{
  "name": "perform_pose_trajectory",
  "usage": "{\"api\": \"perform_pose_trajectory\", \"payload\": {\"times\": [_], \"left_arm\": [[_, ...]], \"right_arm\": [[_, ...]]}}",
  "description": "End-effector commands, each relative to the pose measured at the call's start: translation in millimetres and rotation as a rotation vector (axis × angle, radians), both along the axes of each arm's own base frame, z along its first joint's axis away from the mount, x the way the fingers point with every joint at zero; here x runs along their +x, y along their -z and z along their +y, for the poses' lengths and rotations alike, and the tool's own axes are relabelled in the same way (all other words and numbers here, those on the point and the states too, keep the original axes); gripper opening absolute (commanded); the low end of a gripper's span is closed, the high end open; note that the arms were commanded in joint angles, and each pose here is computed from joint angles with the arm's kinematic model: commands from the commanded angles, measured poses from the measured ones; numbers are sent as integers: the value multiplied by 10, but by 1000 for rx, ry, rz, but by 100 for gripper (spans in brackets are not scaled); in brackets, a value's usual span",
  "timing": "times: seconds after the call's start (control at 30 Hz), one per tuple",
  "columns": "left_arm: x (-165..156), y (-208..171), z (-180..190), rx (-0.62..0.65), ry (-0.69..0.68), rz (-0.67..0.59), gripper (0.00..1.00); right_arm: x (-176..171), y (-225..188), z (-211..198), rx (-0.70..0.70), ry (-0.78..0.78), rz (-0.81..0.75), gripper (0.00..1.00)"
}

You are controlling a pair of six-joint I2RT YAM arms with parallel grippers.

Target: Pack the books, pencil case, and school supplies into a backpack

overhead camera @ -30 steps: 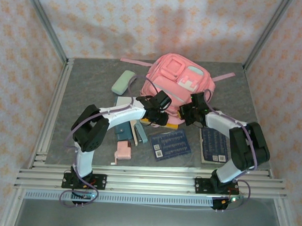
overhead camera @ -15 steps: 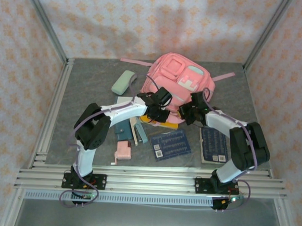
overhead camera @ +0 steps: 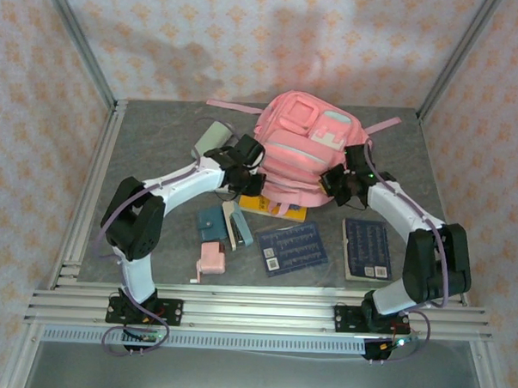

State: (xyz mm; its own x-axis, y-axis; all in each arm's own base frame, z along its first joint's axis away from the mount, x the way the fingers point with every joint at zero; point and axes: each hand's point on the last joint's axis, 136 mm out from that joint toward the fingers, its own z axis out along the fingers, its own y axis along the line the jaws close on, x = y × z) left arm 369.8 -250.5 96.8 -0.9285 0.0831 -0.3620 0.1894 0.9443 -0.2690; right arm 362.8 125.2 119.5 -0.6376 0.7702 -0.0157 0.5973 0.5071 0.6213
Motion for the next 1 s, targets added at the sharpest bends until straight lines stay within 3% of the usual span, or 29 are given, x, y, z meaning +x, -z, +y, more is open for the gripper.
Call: {"api": "perform_pose_trajectory", "payload": {"times": [0.0, 0.2, 0.3, 0.37, 0.53, 0.7, 0.97], "left_arm": [[10, -139, 273, 48, -57, -21, 0], [-137, -390, -206, -84, 52, -50, 0], [-233, -554, -575, -139, 119, -70, 0], [-269, -655, -740, -176, 129, -75, 0], [-431, -821, -974, -238, 156, -83, 0], [-564, -846, -1105, -247, 183, -87, 0], [-649, -907, -1231, -270, 215, -99, 0]], "right_arm": [[82, -272, -301, -107, 12, -55, 0], [259, -517, -412, -109, -3, -64, 1], [256, -593, -391, -98, -8, -36, 50], [161, -592, -424, -94, 28, -1, 60], [-220, -571, -458, -54, 102, 76, 60], [-518, -754, -407, 7, 162, 32, 54], [-647, -853, 89, 110, 104, 39, 53]]}}
